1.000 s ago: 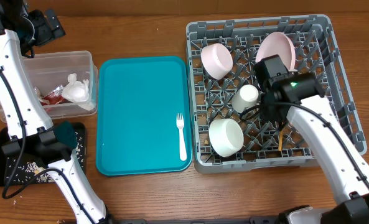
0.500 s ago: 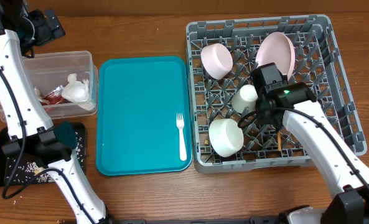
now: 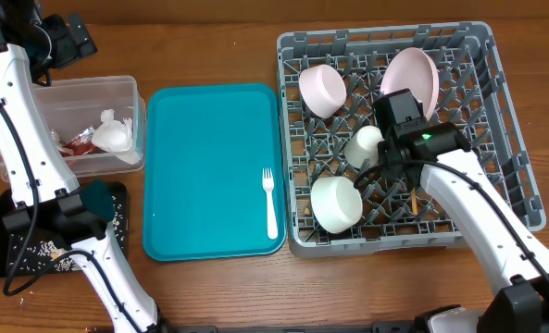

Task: Sort waste into correct bins and load items into the dishwasher
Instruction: 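Carry the chopstick to the rack and insert it upright with the right gripper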

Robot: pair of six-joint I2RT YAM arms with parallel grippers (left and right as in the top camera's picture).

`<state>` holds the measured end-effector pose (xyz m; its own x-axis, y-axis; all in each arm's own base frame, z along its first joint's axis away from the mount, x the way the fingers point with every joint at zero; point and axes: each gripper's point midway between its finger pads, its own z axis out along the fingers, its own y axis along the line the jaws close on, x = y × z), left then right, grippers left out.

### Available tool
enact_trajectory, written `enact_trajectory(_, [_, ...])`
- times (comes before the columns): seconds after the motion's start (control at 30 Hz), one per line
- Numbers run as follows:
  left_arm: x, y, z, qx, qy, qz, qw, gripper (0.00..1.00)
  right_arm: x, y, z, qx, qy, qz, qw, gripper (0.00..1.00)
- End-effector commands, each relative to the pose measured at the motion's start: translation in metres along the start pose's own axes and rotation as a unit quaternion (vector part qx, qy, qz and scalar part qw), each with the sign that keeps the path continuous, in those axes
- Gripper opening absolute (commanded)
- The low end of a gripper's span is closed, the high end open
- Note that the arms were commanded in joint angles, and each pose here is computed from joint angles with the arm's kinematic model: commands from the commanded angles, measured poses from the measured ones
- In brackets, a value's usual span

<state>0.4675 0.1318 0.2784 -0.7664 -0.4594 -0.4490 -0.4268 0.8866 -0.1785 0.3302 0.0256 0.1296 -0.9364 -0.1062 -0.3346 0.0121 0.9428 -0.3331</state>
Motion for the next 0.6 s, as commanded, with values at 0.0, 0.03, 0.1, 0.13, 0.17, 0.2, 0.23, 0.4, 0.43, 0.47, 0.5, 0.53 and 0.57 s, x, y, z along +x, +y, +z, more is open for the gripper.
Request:
enact_trajectory(0.0, [-0.0007,-0.0026,-0.0095,0.006,-0.008,-0.004,1.0,1.0,0.0011,-0.0036,0.0032,0.007,0.004,-0.029,1.0,0.06])
enact_trajectory(0.03, [-0.0007,-0.0026,-0.0095,0.006,-0.008,-0.004,1.0,1.0,0.001,-0.0035,0.0034,0.007,0.004,-0.029,1.0,0.06])
enact_trajectory(0.1, [-0.0007,-0.0026,-0.0095,0.006,-0.008,-0.004,1.0,1.0,0.0023,-0.0032,0.0046,0.007,0.008,-0.03,0.999,0.06])
enact_trajectory(0.13, [-0.0007,-0.0026,-0.0095,0.006,-0.008,-0.004,1.0,1.0,0.0029,-0.003,0.0052,0.008,0.009,-0.031,0.999,0.06])
enact_trajectory(0.17, [-0.0007,-0.0026,-0.0095,0.006,-0.008,-0.004,1.0,1.0,0.0031,-0.0029,0.0056,0.008,0.01,-0.031,0.999,0.06])
enact_trajectory(0.2, [-0.0007,-0.0026,-0.0095,0.006,-0.008,-0.004,1.0,1.0,0.0029,-0.0029,0.0058,0.008,0.01,-0.031,0.999,0.07])
enact_trajectory(0.23, [-0.0007,-0.0026,-0.0095,0.006,-0.008,-0.004,1.0,1.0,0.0027,-0.0028,0.0058,0.008,0.009,-0.031,0.999,0.17])
enact_trajectory(0.4, [-0.0006,-0.0026,-0.0095,0.006,-0.008,-0.004,1.0,1.0,-0.0004,-0.0024,0.0058,0.007,0.003,-0.029,1.0,0.5])
enact_trajectory(0.43, [-0.0007,-0.0026,-0.0095,0.006,-0.008,-0.004,1.0,1.0,-0.0008,-0.0023,0.0058,0.007,0.002,-0.028,1.0,0.53])
enact_trajectory(0.47, [-0.0007,-0.0026,-0.0095,0.006,-0.008,-0.004,1.0,1.0,-0.0009,-0.0023,0.0058,0.007,0.002,-0.028,1.0,0.55])
enact_trajectory(0.5, [-0.0006,-0.0026,-0.0095,0.006,-0.008,-0.004,1.0,1.0,-0.0012,-0.0024,0.0058,0.007,0.002,-0.028,1.0,0.55])
enact_trajectory(0.53, [-0.0007,-0.0026,-0.0095,0.006,-0.008,-0.004,1.0,1.0,-0.0017,-0.0023,0.0058,0.007,0.001,-0.027,1.0,0.56])
enact_trajectory(0.57, [-0.0007,-0.0026,-0.0095,0.006,-0.008,-0.004,1.0,1.0,-0.0027,-0.002,0.0057,0.006,-0.001,-0.026,1.0,0.56])
